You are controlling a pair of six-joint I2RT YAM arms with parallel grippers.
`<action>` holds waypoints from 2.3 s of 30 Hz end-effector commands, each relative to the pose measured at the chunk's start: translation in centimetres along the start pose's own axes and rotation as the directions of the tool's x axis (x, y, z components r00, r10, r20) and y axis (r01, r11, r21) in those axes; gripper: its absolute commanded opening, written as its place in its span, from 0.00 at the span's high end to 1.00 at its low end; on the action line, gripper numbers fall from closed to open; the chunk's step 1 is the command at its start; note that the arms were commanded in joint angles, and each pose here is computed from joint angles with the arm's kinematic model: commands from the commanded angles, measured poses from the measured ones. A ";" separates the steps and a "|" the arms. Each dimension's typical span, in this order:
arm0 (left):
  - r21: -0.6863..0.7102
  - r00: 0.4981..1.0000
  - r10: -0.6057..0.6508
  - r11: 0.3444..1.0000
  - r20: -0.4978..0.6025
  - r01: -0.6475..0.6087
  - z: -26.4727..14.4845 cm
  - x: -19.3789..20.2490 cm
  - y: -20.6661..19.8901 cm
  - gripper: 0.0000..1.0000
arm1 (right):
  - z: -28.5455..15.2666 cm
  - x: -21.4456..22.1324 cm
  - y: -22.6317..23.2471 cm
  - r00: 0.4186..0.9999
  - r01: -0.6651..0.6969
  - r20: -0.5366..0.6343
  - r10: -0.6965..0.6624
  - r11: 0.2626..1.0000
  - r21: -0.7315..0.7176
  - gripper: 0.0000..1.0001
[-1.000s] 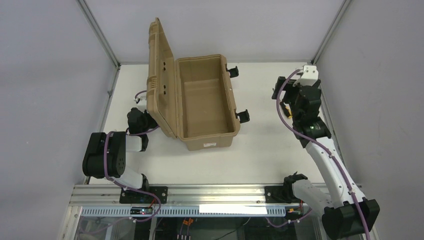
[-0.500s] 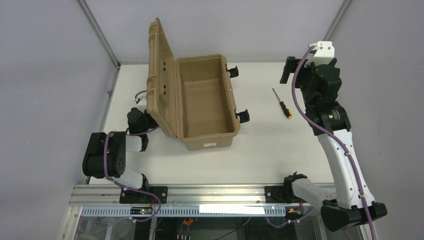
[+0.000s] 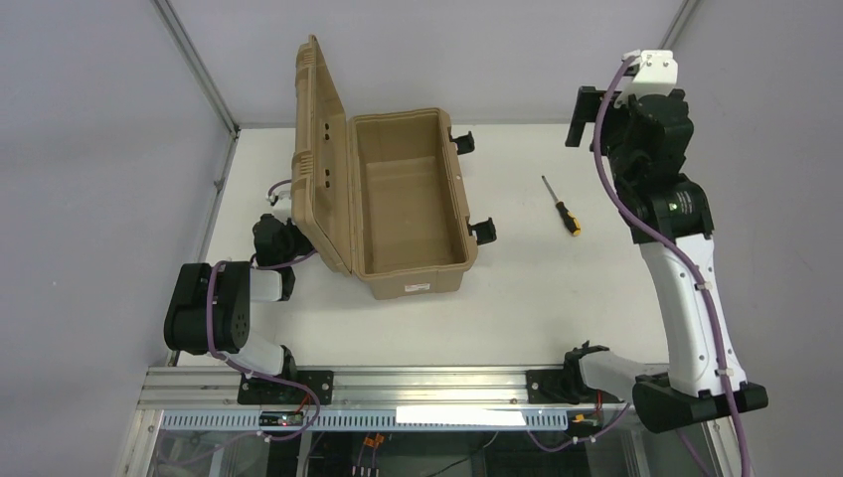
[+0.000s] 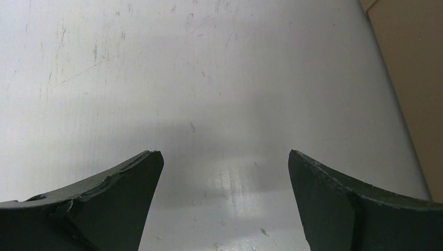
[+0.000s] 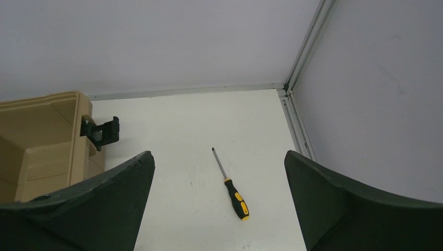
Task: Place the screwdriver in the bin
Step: Pick up the screwdriver from the center of the board.
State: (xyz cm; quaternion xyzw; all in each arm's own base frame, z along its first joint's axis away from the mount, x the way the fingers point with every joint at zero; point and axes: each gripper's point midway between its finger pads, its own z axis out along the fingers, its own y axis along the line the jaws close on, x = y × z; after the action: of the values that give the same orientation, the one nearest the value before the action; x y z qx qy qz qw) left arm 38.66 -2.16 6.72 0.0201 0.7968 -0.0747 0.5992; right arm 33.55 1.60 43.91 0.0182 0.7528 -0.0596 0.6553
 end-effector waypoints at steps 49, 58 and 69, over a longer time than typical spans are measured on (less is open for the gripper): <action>0.013 0.999 0.022 1.000 0.044 -0.023 0.0 -1.4 -0.5 0.01 | 14.1 41.2 -0.4 0.396 0.079 -0.917 -0.050 0.997 -0.020 0.21; 0.012 0.999 0.022 1.000 0.044 -0.022 0.0 -1.4 -0.4 0.01 | 14.2 40.2 -0.5 0.419 0.082 -0.906 -0.058 0.996 -0.026 0.75; 0.013 0.999 0.022 1.000 0.044 -0.022 0.0 -1.4 -0.5 0.01 | 13.9 32.5 -0.9 0.553 0.062 -0.832 -0.037 0.998 -0.003 1.00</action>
State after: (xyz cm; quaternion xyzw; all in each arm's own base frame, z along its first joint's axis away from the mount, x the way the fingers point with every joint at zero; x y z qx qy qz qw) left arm 38.66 -2.16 6.72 0.0201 0.7968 -0.0747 0.5992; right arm 41.46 -2.96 3.32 0.0256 0.9854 -0.0816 0.1473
